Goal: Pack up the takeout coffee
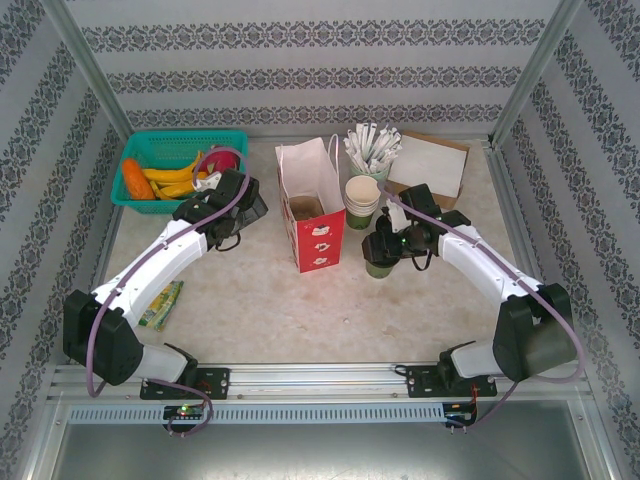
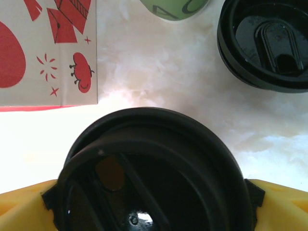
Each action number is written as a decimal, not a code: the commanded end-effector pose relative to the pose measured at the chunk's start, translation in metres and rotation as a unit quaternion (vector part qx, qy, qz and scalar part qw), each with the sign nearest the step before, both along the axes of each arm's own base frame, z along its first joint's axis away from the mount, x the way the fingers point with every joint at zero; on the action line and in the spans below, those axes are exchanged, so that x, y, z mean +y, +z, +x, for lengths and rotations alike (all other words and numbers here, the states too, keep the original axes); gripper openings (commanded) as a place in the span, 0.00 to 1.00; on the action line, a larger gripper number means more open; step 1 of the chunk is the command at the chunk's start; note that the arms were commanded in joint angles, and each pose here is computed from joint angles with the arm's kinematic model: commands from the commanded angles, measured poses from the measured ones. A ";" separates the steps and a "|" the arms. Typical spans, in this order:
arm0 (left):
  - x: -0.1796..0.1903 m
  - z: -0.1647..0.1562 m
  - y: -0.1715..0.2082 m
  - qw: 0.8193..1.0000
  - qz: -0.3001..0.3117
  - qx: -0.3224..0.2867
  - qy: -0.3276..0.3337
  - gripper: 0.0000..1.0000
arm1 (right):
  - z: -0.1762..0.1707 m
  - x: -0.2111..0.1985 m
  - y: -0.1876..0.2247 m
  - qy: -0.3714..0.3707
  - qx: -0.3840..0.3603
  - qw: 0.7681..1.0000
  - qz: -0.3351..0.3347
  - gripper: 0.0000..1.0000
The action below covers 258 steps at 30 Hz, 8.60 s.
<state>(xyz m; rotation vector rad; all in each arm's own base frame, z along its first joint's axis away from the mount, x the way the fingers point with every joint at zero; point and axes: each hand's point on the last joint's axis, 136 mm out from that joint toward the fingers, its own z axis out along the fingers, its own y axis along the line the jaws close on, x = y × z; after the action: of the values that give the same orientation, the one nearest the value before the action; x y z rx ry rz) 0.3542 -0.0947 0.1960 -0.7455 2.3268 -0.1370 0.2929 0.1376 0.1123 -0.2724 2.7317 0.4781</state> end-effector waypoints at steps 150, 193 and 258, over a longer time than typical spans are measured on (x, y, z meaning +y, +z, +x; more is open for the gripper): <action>0.033 0.003 0.001 0.998 0.055 -0.018 0.000 1.00 | -0.016 -0.019 0.013 -0.103 0.209 0.953 -0.191 0.76; -0.088 0.157 0.122 0.789 0.069 -0.171 -0.586 0.99 | -0.035 -0.023 0.075 -0.088 0.153 0.965 -0.193 0.74; -0.084 0.044 0.090 0.822 -0.011 -0.031 -0.568 0.79 | -0.048 0.067 0.265 0.074 -0.098 0.991 0.060 0.71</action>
<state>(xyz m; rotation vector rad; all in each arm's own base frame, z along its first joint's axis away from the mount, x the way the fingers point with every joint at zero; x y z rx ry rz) 0.4120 -0.1736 0.2900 0.6508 2.3441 -0.6206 0.2407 0.1790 0.3567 -0.3779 2.5935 0.4976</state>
